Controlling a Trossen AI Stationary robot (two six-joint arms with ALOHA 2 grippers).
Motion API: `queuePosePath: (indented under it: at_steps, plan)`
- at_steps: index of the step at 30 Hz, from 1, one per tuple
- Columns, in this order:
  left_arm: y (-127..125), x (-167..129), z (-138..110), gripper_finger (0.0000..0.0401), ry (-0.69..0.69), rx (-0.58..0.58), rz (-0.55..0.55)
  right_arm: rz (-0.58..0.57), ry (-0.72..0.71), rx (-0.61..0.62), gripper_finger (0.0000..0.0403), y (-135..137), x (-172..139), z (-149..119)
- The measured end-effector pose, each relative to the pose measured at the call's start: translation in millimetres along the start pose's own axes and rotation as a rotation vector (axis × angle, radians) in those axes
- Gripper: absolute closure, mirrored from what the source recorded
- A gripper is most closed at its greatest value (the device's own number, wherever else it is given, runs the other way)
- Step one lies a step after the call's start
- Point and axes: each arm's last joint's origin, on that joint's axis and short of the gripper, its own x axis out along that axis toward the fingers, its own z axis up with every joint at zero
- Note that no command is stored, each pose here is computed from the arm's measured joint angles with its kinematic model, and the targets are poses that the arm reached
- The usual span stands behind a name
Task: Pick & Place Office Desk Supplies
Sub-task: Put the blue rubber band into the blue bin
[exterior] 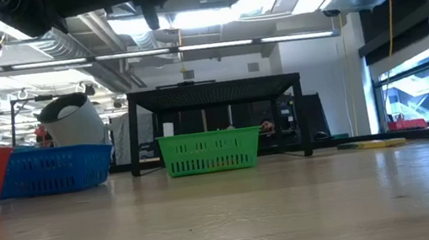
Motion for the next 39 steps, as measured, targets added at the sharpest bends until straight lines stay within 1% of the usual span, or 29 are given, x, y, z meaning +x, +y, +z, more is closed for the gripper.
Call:
queuePosePath:
  at_steps: [6, 13, 17, 23, 26, 29, 34, 37, 39]
  plan:
    - [-0.1, 0.0, 0.0, 0.0358, 0.0, 0.001, -0.002, 0.003, -0.001, 0.02, 0.0394, 1.0, -0.3, 0.2]
    - [-0.8, -0.1, -0.2, 0.0363, 0.002, 0.034, -0.011, 0.008, -0.001, 0.02, 0.0394, 2.3, -0.7, 0.5]
    - [-0.9, -0.1, -0.2, 0.0394, 0.003, 0.035, -0.016, 0.013, -0.002, 0.021, 0.0394, 4.0, -1.2, 0.9]
    - [-1.9, -0.1, -0.3, 0.0399, 0.008, 0.035, -0.048, 0.027, 0.04, 0.011, 0.0391, 6.3, -1.7, -3.0]
    - [-1.9, -0.1, -0.3, 0.0399, 0.009, 0.028, -0.048, 0.031, 0.077, 0.06, 0.0377, 6.5, -1.8, -6.7]
    - [-2.0, -0.1, -0.4, 0.0399, 0.009, 0.017, -0.048, 0.031, 0.117, 0.117, 0.0353, 6.3, -1.9, -10.7]
    - [-1.8, -0.2, -1.3, 0.0398, 0.021, -0.048, -0.045, 0.038, 0.165, 0.133, 0.0309, 6.3, -5.5, -11.3]
    - [-1.0, -1.1, -3.6, 0.0399, 0.064, -0.083, -0.03, 0.043, 0.219, 0.15, 0.0283, 2.8, -13.6, -6.9]
    - [0.0, -2.5, -4.9, 0.0399, 0.1, -0.106, -0.001, 0.044, 0.262, 0.169, 0.0267, -0.5, -20.7, -3.6]
